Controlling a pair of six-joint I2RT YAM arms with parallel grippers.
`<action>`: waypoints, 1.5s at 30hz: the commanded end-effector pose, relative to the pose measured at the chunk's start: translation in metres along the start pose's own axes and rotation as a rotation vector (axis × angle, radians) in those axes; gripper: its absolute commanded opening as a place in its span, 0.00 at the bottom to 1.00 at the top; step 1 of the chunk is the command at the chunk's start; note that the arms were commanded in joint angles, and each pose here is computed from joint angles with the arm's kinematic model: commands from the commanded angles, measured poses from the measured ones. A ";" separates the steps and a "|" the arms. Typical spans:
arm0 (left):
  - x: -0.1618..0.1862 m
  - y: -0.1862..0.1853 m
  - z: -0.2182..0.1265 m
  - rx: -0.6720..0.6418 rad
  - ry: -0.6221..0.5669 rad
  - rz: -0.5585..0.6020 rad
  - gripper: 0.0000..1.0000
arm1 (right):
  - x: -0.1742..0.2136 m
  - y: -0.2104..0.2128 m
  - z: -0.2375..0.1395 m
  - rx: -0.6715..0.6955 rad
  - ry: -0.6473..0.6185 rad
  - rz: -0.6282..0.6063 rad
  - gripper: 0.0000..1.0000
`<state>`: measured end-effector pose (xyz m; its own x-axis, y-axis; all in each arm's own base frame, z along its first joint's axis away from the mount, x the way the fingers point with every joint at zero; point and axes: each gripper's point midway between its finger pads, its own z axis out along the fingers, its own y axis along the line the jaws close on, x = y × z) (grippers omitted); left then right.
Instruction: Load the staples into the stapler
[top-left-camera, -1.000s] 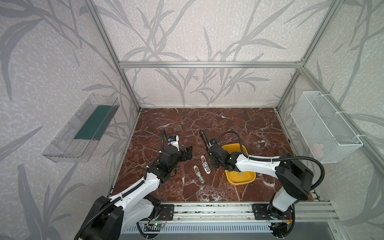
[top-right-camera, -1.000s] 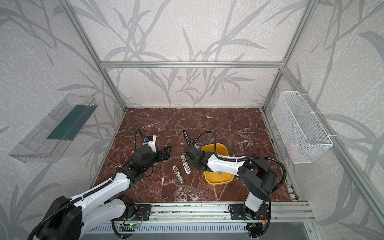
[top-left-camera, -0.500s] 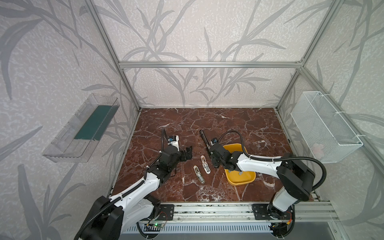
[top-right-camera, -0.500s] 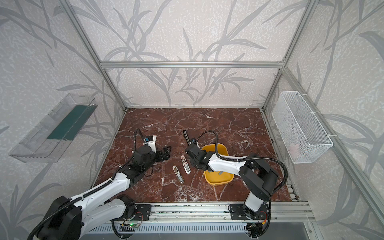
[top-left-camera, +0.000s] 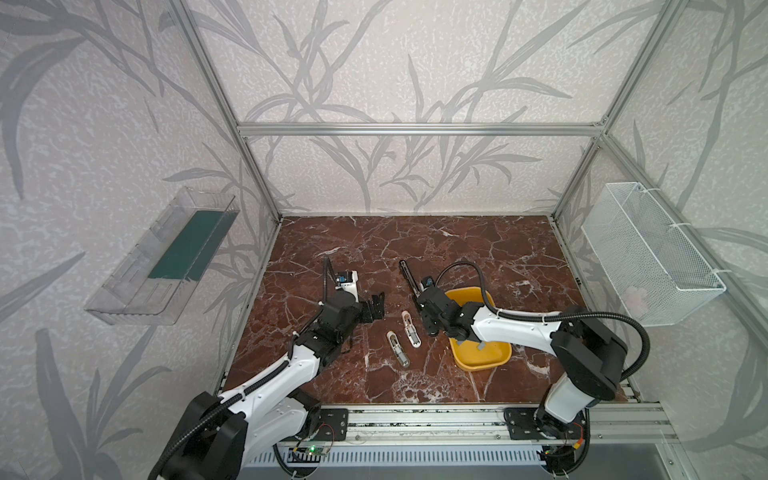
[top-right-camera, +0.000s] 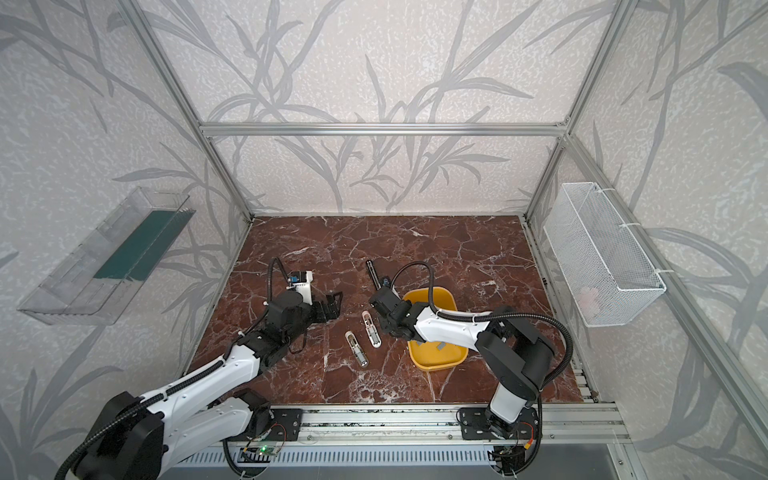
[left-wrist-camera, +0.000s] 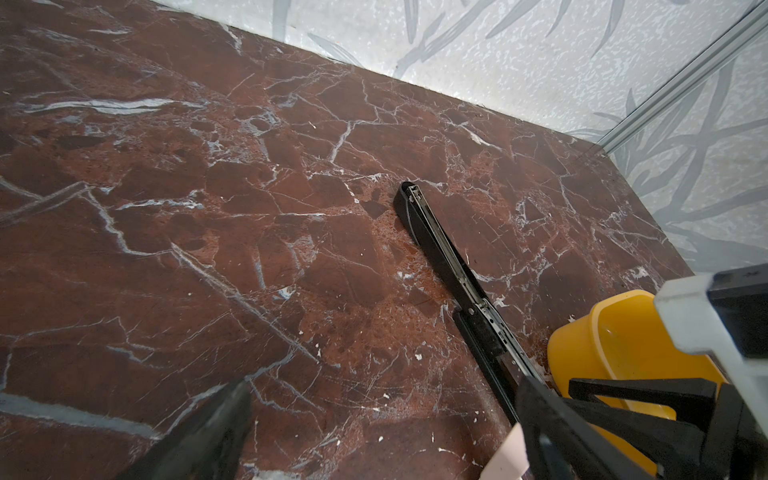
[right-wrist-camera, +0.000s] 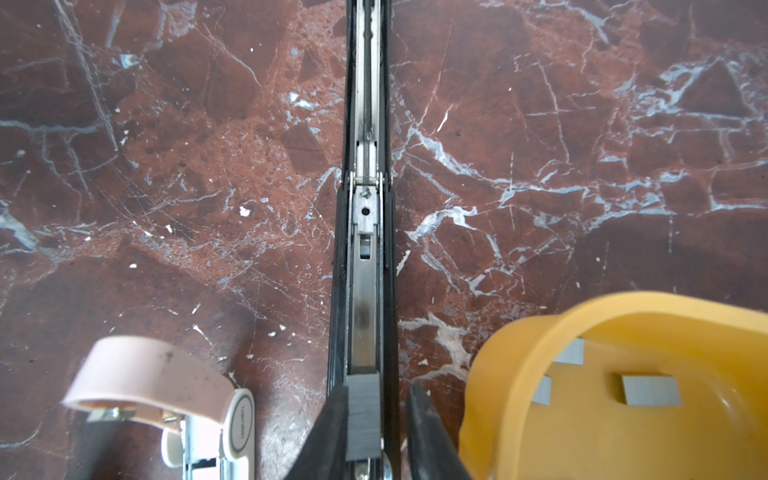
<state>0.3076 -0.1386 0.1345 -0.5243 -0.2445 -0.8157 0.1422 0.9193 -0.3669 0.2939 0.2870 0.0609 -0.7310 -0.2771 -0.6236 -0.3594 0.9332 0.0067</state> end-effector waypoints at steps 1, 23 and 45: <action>-0.014 -0.005 -0.003 0.010 -0.034 0.001 0.99 | -0.001 0.001 0.001 0.005 0.024 -0.012 0.27; -0.014 -0.005 -0.003 0.012 -0.035 0.000 0.99 | 0.005 -0.003 0.008 0.049 0.068 -0.033 0.22; -0.019 -0.006 -0.010 0.013 -0.049 0.005 0.99 | -0.020 0.046 -0.114 -0.199 -0.232 -0.142 0.39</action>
<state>0.3065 -0.1382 0.1407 -0.5113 -0.2509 -0.8219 0.1485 0.9163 -0.3721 0.2493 0.3003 0.1341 -0.5776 -0.3275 -0.7477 -0.5227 0.8520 0.0305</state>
